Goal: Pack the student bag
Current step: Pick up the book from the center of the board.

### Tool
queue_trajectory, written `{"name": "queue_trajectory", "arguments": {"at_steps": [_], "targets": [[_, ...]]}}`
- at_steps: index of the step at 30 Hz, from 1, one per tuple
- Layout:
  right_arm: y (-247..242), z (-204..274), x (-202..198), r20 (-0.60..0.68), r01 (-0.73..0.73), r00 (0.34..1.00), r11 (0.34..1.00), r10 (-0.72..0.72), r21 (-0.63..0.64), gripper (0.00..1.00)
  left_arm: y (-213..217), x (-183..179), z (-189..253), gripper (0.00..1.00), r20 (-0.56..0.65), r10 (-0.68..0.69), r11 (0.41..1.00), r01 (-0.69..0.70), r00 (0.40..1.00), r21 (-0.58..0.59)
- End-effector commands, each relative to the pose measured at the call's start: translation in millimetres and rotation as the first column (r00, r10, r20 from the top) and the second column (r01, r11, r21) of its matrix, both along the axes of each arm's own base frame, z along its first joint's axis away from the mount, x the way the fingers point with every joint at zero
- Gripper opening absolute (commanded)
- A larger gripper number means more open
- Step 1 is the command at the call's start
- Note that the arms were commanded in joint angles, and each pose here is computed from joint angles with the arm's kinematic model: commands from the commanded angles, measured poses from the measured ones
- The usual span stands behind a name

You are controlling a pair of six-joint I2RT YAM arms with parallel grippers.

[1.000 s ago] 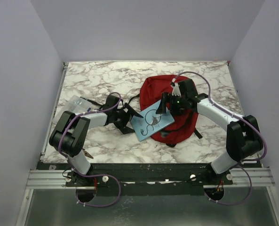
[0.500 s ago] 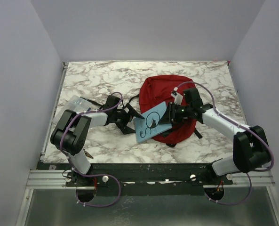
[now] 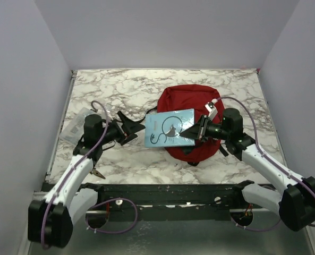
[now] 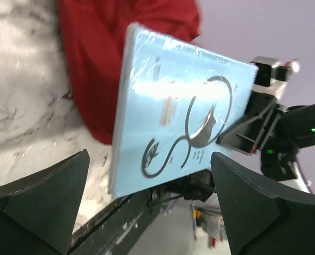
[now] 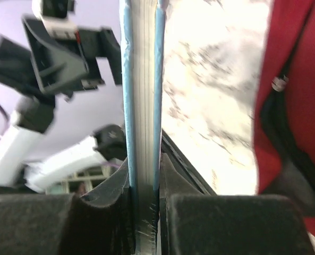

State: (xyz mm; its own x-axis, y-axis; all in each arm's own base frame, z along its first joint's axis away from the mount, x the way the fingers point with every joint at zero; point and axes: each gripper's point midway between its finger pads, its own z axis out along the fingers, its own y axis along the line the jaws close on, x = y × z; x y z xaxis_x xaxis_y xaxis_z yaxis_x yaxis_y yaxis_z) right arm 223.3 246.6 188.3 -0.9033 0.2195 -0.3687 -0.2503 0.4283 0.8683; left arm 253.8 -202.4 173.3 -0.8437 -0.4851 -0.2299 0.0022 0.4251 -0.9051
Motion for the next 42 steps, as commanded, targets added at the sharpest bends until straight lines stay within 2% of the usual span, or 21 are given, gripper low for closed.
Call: {"name": "queue_trajectory", "arguments": {"at_steps": [1, 5, 8, 14, 18, 21, 24, 27, 31, 34, 38, 39, 40, 41, 42], "targets": [[5.9, 101.0, 13.5, 0.171, 0.071, 0.975, 0.927, -0.143, 0.369, 0.0, 20.5, -28.8, 46.5, 0.98, 0.216, 0.027, 0.998, -0.015, 0.976, -0.058], [-0.9, 145.2, 20.1, 0.18, 0.09, 0.956, 0.815, -0.232, 0.572, 0.0, 25.2, -44.6, 95.1, 0.98, 0.297, 0.099, 0.985, -0.05, 0.95, -0.168], [-3.2, 175.6, 18.2, 0.222, 0.052, 0.937, 0.733, -0.272, 0.678, 0.0, 26.6, -46.1, 131.3, 0.98, 0.359, 0.184, 0.956, -0.082, 0.915, -0.281], [16.3, 208.2, 11.3, 0.222, 0.034, 0.923, 0.641, -0.314, 0.767, 0.0, 16.3, -49.0, 185.9, 0.98, 0.471, 0.314, 0.902, -0.104, 0.824, -0.419], [24.3, 218.3, 4.1, 0.162, 0.093, 0.904, 0.553, -0.396, 0.828, 0.0, 18.6, -42.0, 201.6, 0.98, 0.458, 0.452, 0.831, -0.174, 0.765, -0.529], [35.3, 220.8, -1.8, 0.144, 0.109, 0.897, 0.526, -0.417, 0.843, 0.0, 11.6, -30.9, 202.7, 0.98, 0.409, 0.484, 0.809, -0.218, 0.774, -0.546], [48.7, 218.2, -4.6, 0.103, 0.14, 0.904, 0.515, -0.415, 0.846, 0.0, -2.5, -27.2, 208.3, 0.97, 0.408, 0.47, 0.815, -0.207, 0.783, -0.541], [58.3, 215.5, -11.6, 0.091, 0.159, 0.906, 0.531, -0.414, 0.833, 0.0, -9.5, -28.6, 208.6, 0.86, 0.417, 0.477, 0.819, -0.218, 0.773, -0.531], [63.8, 198.6, -6.7, 0.048, 0.288, 0.87, 0.585, -0.49, 0.758, 0.0, -8.6, -28.3, 203.5, 0.56, 0.398, 0.503, 0.808, -0.254, 0.767, -0.532], [60.8, 190.1, -2.2, 0.015, 0.337, 0.857, 0.582, -0.516, 0.74, 0.0, -10.8, -24.6, 194.0, 0.45, 0.374, 0.504, 0.807, -0.271, 0.778, -0.524], [63.6, 180.1, -1.3, 0.012, 0.35, 0.86, 0.606, -0.511, 0.715, 0.0, -14.6, -23.1, 195.8, 0.21, 0.368, 0.496, 0.809, -0.265, 0.787, -0.525], [64.3, 180.2, -5.6, 0.028, 0.328, 0.868, 0.614, -0.496, 0.718, 0.02, -16.2, -23.8, 198.9, 0.14, 0.378, 0.489, 0.814, -0.254, 0.786, -0.522], [62.8, 180.4, -10.0, 0.061, 0.303, 0.869, 0.624, -0.492, 0.721, 0.1, -16.8, -25.1, 203.5, 0.06, 0.395, 0.483, 0.818, -0.243, 0.782, -0.521], [61.0, 180.5, -15.8, 0.098, 0.274, 0.87, 0.638, -0.484, 0.72, 0.19, -16.5, -26.7, 208.4, 0.0, 0.422, 0.479, 0.826, -0.232, 0.77, -0.513], [60.4, 181.0, -20.7, 0.144, 0.246, 0.868, 0.663, -0.476, 0.707, 0.33, -16.5, -29.4, 213.6, 0.0, 0.453, 0.469, 0.836, -0.216, 0.758, -0.504]]}}
